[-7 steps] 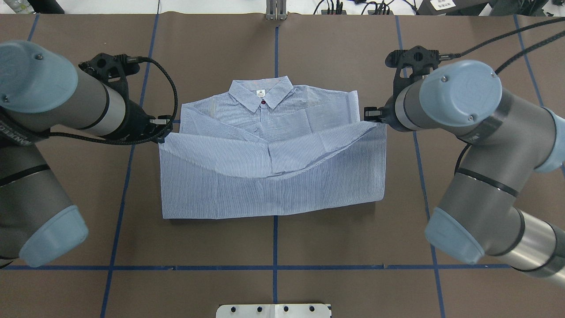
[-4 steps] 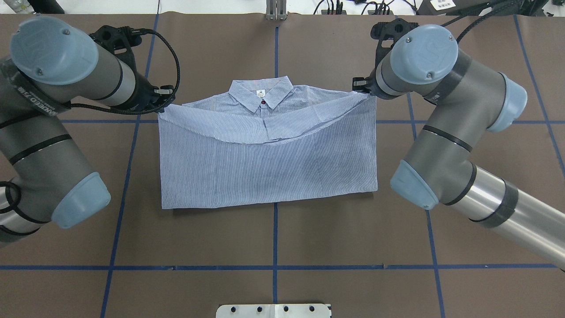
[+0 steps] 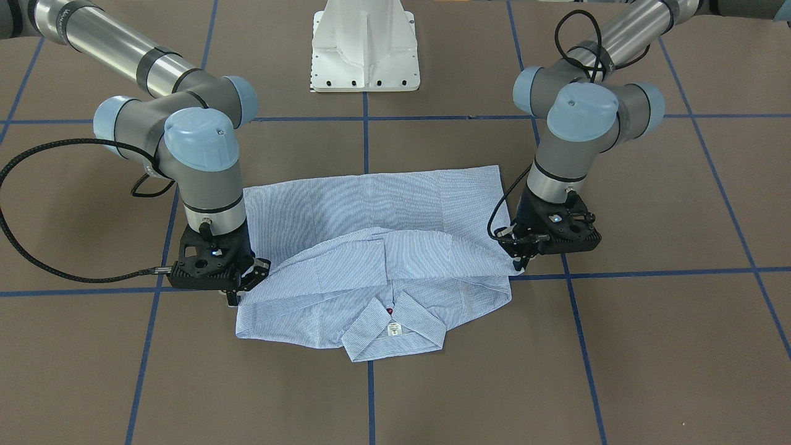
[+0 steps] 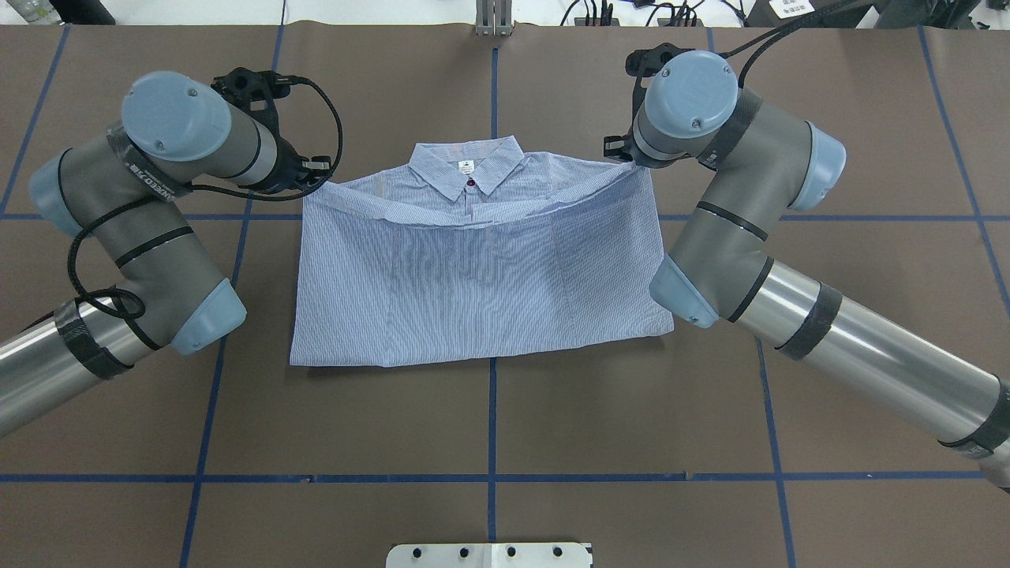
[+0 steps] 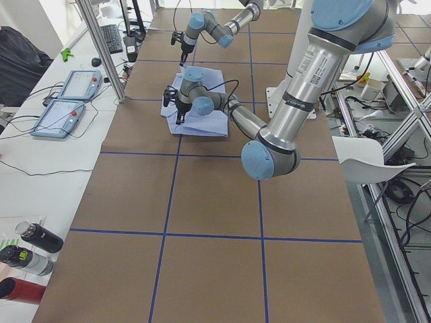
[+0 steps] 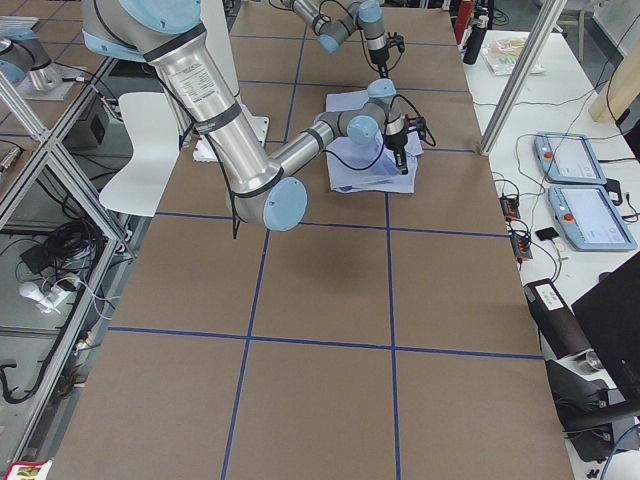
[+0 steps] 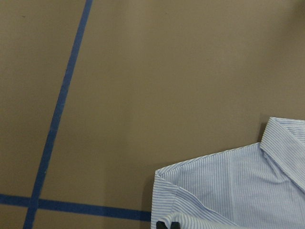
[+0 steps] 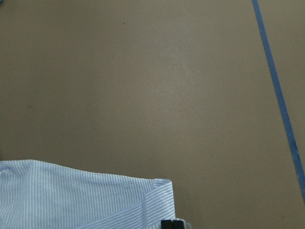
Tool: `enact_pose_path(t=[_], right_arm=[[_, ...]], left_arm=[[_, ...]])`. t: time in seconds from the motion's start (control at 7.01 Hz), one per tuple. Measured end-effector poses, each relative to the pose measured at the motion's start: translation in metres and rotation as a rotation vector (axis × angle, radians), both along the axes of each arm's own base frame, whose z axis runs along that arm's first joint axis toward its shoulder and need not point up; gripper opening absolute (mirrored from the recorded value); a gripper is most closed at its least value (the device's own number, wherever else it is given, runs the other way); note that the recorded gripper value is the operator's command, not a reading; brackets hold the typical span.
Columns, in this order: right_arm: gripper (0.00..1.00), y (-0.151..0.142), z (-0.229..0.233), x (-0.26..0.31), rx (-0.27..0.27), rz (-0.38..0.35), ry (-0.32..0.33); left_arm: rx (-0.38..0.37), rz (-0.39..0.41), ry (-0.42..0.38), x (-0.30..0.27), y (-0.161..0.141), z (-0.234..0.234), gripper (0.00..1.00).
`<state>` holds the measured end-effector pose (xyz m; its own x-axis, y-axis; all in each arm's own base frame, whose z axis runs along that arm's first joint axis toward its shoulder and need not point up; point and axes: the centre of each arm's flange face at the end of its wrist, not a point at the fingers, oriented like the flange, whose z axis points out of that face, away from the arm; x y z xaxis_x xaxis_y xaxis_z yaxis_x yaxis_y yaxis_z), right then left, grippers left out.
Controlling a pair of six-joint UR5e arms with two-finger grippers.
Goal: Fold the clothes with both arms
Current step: 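Release the hem at the collar and raise both grippers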
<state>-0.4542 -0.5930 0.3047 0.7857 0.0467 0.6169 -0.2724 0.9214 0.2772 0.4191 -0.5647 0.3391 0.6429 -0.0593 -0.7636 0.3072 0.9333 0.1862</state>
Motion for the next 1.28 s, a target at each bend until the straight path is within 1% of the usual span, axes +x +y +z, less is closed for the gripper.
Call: enact_pose_path(t=[0.14, 0.43, 0.57, 0.86, 1.0, 1.28], right_arm=[[0.0, -0.005, 0.009, -0.001, 0.0, -0.024, 0.015], [0.0, -0.01, 0.016, 0.001, -0.002, -0.049, 0.025], [0.99, -0.01, 0.015, 0.001, -0.003, -0.056, 0.023], [1.0, -0.012, 0.006, 0.0, -0.004, -0.066, 0.005], [1.0, -0.017, -0.002, 0.006, -0.01, -0.081, -0.018], [1.0, -0.03, -0.009, 0.028, -0.013, -0.133, -0.05]], left_arm=[[0.022, 0.017, -0.008, 0.004, -0.005, 0.012, 0.0], [0.042, 0.029, -0.005, 0.005, -0.008, 0.019, 0.0], [0.047, 0.031, 0.0, 0.006, -0.009, 0.019, 0.99], [0.08, 0.038, 0.04, 0.001, -0.01, 0.016, 1.0], [0.091, 0.079, 0.074, -0.009, -0.012, 0.013, 1.0], [0.104, 0.199, 0.128, -0.033, -0.011, 0.02, 1.0]])
